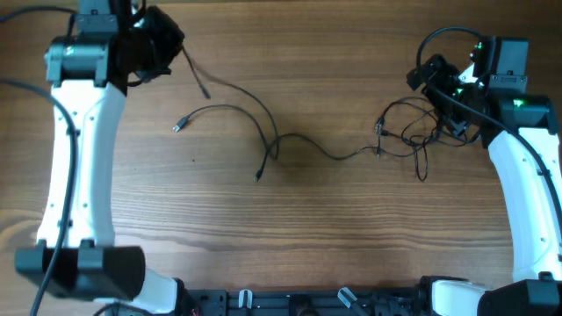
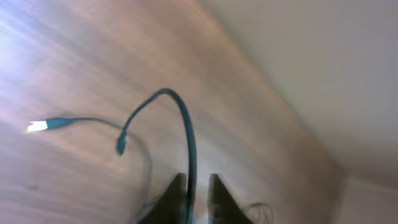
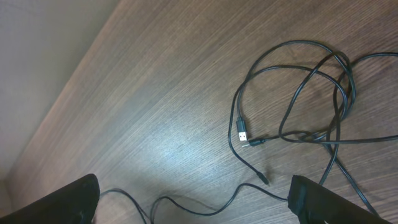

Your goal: Untangle cables

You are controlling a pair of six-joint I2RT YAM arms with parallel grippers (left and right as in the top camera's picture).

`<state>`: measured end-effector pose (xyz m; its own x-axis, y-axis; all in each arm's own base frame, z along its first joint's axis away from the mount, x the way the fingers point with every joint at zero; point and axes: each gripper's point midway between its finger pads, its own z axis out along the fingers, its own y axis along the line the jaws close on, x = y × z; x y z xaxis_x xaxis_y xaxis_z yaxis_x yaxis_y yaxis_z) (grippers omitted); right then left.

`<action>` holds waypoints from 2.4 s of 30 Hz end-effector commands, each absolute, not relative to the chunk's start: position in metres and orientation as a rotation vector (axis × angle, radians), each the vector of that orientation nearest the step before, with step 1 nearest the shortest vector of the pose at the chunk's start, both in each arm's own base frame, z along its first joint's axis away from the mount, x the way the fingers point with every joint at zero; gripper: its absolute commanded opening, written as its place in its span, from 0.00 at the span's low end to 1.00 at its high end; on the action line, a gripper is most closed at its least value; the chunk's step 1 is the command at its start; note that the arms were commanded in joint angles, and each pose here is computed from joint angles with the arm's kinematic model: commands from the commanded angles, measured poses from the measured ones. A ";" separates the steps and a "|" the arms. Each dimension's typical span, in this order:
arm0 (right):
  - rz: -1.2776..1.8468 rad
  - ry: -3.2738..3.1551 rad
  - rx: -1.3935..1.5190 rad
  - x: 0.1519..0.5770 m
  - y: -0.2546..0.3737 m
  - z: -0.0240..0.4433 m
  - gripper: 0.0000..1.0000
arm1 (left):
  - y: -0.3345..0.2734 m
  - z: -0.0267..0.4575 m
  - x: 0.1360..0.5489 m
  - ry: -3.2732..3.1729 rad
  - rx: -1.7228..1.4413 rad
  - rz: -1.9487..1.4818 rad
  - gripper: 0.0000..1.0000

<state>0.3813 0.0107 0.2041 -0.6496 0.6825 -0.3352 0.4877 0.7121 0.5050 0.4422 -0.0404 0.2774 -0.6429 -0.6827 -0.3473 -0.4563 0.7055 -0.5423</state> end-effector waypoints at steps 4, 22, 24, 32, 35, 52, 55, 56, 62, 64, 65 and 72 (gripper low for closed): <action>0.524 2.391 0.879 0.381 0.011 0.212 1.00 | -0.025 0.222 0.454 2.517 -0.818 -0.378 0.52; 0.524 2.391 0.879 0.381 0.011 0.212 1.00 | -0.193 0.107 0.352 2.952 -0.269 -0.338 0.76; 0.524 2.391 0.879 0.381 0.011 0.212 0.99 | -0.199 0.097 0.350 2.947 -0.245 -0.346 0.73; 0.524 2.391 0.879 0.381 0.011 0.212 1.00 | -0.198 0.053 0.342 2.935 -0.236 -0.359 0.56; 0.524 2.391 0.879 0.381 0.011 0.212 1.00 | -0.201 0.049 0.347 2.904 -0.229 -0.381 0.44; 0.524 2.391 0.880 0.381 0.011 0.212 1.00 | -0.177 0.272 0.474 2.271 -0.162 -0.621 0.04; 0.524 2.391 0.879 0.381 0.011 0.212 1.00 | -0.165 0.377 0.505 1.954 -0.194 -0.832 0.04; 0.524 2.391 0.879 0.381 0.011 0.212 1.00 | -0.161 0.402 0.510 1.866 -0.228 -0.897 0.04; 0.524 2.391 0.880 0.381 0.011 0.212 1.00 | -0.123 0.496 0.525 1.450 -0.418 -1.147 0.04; 0.524 2.391 0.879 0.381 0.011 0.212 1.00 | -0.101 0.483 0.538 1.456 -0.499 -1.082 0.04; 0.524 2.391 0.879 0.381 0.011 0.212 1.00 | -0.089 0.474 0.545 1.461 -0.533 -1.053 0.04; 0.524 2.391 0.879 0.381 0.011 0.212 1.00 | 0.061 0.411 0.595 1.366 -0.820 -0.660 0.04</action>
